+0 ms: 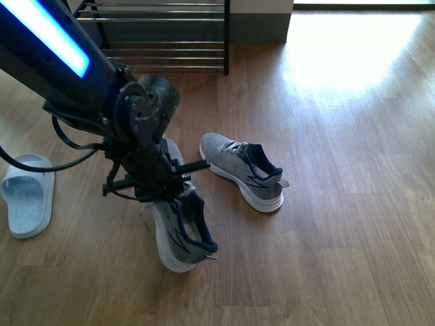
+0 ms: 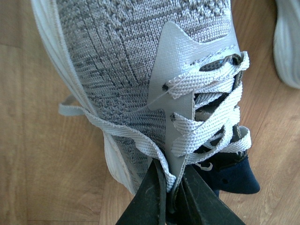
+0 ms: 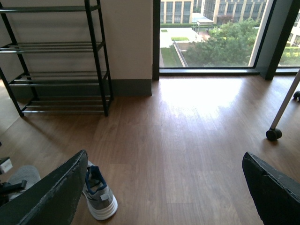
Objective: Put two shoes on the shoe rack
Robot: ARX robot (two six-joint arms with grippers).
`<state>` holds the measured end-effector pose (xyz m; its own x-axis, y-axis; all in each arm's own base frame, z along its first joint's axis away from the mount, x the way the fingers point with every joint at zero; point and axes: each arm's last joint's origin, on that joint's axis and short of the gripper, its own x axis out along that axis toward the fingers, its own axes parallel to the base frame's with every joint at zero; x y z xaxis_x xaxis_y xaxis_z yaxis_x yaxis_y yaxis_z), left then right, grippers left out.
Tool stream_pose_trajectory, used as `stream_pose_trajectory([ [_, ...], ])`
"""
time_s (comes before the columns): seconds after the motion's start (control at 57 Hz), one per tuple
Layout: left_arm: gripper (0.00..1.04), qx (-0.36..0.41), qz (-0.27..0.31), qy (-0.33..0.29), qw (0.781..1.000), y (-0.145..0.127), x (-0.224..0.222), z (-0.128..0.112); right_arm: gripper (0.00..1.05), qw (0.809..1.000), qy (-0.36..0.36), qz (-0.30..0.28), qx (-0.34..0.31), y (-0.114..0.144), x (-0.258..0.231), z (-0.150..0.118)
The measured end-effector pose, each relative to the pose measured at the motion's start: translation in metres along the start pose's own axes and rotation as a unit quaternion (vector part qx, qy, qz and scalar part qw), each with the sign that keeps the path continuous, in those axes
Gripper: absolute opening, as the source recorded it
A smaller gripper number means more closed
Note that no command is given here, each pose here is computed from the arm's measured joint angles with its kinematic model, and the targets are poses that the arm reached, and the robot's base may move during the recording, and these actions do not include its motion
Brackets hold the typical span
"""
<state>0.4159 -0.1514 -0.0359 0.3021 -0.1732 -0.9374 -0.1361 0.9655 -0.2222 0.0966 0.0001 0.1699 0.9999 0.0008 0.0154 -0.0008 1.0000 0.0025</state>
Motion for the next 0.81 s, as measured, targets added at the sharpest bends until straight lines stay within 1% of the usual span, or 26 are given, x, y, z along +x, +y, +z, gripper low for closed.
stream_pose_trajectory([
  [0.158, 0.02, 0.025, 0.034, -0.085, 0.995, 0.002, -0.045, 0.001, 0.96, 1.0, 0.0, 0.0, 0.0, 0.0, 0.0, 0.0],
  [0.281, 0.02, 0.045, 0.082, -0.171, 0.981, 0.009, -0.092, -0.008, 0.96, 1.0, 0.0, 0.0, 0.0, 0.0, 0.0, 0.0],
  [0.404, 0.02, 0.043, 0.136, -0.268, 0.953, 0.018, -0.15, -0.033, 0.96, 1.0, 0.0, 0.0, 0.0, 0.0, 0.0, 0.0],
  [0.439, 0.02, 0.041, 0.145, -0.285, 0.947, 0.019, -0.162, -0.04, 0.96, 1.0, 0.0, 0.0, 0.0, 0.0, 0.0, 0.0],
  [0.579, 0.02, 0.048, 0.173, -0.364, 0.914, 0.012, -0.21, -0.091, 0.96, 1.0, 0.0, 0.0, 0.0, 0.0, 0.0, 0.0],
  [0.649, 0.02, 0.048, 0.189, -0.421, 0.886, 0.004, -0.234, -0.115, 0.96, 1.0, 0.0, 0.0, 0.0, 0.0, 0.0, 0.0],
  [0.667, 0.02, 0.044, 0.194, -0.443, 0.874, 0.003, -0.241, -0.122, 0.96, 1.0, 0.0, 0.0, 0.0, 0.0, 0.0, 0.0],
  [0.702, 0.02, 0.04, 0.197, -0.463, 0.863, 0.001, -0.248, -0.128, 0.96, 1.0, 0.0, 0.0, 0.0, 0.0, 0.0, 0.0],
  [0.807, 0.02, 0.04, 0.197, -0.47, 0.86, 0.0, -0.252, -0.128, 0.96, 1.0, 0.0, 0.0, 0.0, 0.0, 0.0, 0.0],
])
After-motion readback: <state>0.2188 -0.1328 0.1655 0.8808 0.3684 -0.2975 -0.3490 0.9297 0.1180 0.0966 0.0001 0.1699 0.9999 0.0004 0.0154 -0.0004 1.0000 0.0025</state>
